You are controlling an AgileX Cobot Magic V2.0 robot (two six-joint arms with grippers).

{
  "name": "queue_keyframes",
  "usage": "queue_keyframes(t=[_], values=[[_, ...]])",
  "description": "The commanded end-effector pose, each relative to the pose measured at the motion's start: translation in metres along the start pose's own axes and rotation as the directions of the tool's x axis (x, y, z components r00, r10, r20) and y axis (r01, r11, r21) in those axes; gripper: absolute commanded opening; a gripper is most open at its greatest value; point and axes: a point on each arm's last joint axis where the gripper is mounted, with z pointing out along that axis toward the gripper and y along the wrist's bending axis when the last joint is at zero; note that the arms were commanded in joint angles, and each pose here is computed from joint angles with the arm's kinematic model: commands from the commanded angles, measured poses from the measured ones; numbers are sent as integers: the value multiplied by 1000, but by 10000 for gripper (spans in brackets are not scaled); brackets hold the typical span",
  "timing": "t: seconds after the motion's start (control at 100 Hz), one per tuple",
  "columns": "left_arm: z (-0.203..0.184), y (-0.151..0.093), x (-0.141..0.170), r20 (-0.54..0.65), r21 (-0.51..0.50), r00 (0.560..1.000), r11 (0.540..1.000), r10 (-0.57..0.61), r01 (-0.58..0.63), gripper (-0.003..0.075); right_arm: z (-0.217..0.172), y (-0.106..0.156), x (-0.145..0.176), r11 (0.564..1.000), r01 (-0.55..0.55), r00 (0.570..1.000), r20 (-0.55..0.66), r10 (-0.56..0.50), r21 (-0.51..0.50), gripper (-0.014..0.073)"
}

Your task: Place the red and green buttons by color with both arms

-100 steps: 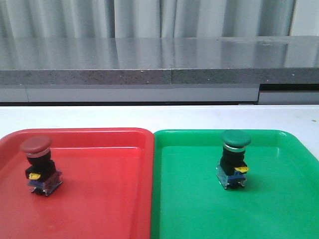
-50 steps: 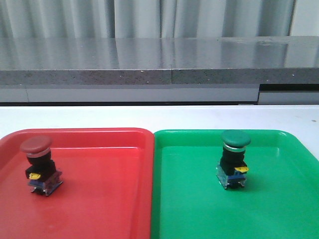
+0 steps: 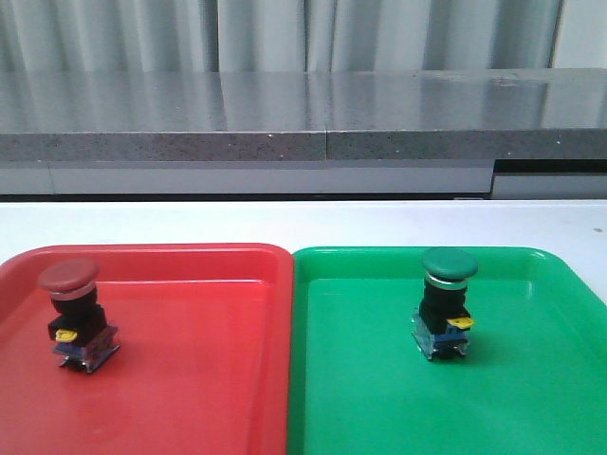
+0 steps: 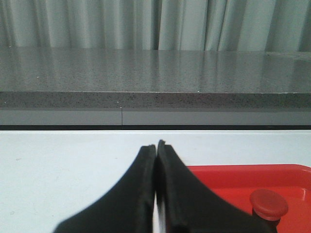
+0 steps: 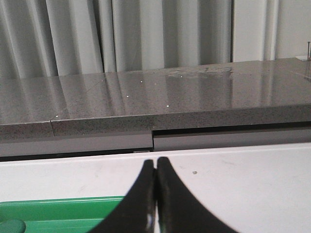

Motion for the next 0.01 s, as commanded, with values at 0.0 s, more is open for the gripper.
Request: queue_keyframes(t=[0.0], values=[[-2,0,-6,104,9,995,1000,-7,7,-20,-3,2,-14,1000,9,993,115,-8,-9,-64]])
